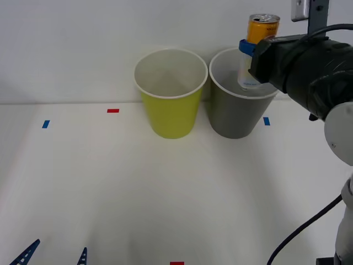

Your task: Put cans in the gray bin and PET bottles in the light green bin.

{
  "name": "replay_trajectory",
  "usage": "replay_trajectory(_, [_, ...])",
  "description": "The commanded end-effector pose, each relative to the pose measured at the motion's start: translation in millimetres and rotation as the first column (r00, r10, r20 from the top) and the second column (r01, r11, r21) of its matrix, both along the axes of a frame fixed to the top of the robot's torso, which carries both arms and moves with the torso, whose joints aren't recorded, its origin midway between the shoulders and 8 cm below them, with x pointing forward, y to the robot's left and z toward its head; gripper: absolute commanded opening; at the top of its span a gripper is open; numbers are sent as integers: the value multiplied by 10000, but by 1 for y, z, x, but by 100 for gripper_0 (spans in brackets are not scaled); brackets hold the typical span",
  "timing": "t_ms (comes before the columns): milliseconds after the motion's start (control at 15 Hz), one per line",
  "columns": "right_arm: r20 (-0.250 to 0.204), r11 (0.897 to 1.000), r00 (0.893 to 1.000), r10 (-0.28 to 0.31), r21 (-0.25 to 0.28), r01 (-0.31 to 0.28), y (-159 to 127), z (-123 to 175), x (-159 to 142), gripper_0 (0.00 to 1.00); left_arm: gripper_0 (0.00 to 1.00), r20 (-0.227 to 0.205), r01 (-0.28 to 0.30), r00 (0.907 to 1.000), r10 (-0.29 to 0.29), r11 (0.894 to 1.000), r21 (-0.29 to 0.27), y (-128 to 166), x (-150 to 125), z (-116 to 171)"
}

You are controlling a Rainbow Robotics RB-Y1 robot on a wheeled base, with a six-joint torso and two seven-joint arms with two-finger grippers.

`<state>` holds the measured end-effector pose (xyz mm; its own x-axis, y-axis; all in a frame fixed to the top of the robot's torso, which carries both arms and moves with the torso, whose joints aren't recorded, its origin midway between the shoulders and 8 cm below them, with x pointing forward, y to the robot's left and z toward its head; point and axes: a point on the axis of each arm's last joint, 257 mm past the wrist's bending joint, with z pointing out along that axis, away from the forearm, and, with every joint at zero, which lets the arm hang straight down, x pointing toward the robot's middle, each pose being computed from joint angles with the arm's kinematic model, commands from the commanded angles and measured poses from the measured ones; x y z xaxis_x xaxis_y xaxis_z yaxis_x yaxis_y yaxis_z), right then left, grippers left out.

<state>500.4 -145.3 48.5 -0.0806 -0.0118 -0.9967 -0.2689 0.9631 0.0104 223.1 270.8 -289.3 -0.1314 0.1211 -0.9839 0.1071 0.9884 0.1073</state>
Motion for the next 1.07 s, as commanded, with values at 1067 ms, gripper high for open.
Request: replay_trajectory(1067, [597,9964,9949,-814,297,797,-32,-4,104,6,100,0,0,10000,0,10000,0,0,0,0])
